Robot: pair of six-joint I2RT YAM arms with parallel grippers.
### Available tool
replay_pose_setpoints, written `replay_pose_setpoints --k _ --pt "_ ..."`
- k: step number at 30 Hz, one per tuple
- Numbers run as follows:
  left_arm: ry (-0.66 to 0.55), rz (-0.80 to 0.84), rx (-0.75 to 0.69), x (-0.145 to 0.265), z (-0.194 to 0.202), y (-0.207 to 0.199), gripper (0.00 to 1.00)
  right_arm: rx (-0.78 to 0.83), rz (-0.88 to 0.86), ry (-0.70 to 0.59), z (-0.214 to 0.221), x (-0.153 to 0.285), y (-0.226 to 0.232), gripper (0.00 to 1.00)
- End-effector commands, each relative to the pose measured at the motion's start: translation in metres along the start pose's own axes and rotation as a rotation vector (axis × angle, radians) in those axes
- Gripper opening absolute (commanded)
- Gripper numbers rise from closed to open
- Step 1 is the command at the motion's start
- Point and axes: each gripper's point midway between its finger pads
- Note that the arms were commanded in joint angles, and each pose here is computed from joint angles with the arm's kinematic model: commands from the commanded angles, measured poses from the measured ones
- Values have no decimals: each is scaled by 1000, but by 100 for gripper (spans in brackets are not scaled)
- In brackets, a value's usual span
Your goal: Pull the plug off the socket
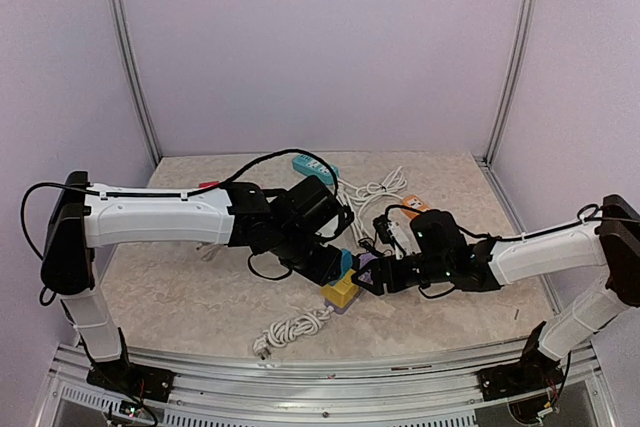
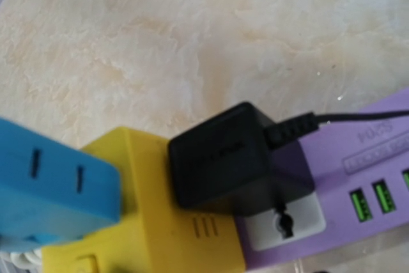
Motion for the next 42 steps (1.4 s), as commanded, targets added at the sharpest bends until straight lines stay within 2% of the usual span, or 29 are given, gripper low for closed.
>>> replay_pose_setpoints --k 1,12,21,26,42 --pt "-27 16 5 5 -7 -1 29 -3 45 38 7 -6 -7 70" --pt "-65 29 31 8 -13 3 14 -9 70 73 15 -20 -16 70" --pt "-180 170 113 31 -26 6 0 -10 100 89 21 -21 -24 69" --pt "-214 220 153 36 -26 12 0 -9 98 88 19 -21 -22 69" --pt "-163 213 185 14 -6 21 0 25 0 34 -6 -13 19 70"
Point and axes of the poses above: each gripper's point midway between its finger pads, its own x axis back along the fingers, its own y axis along the line the jaws close on, z = x × y, and after that the axes turned 15 degrees about -x, right-handed
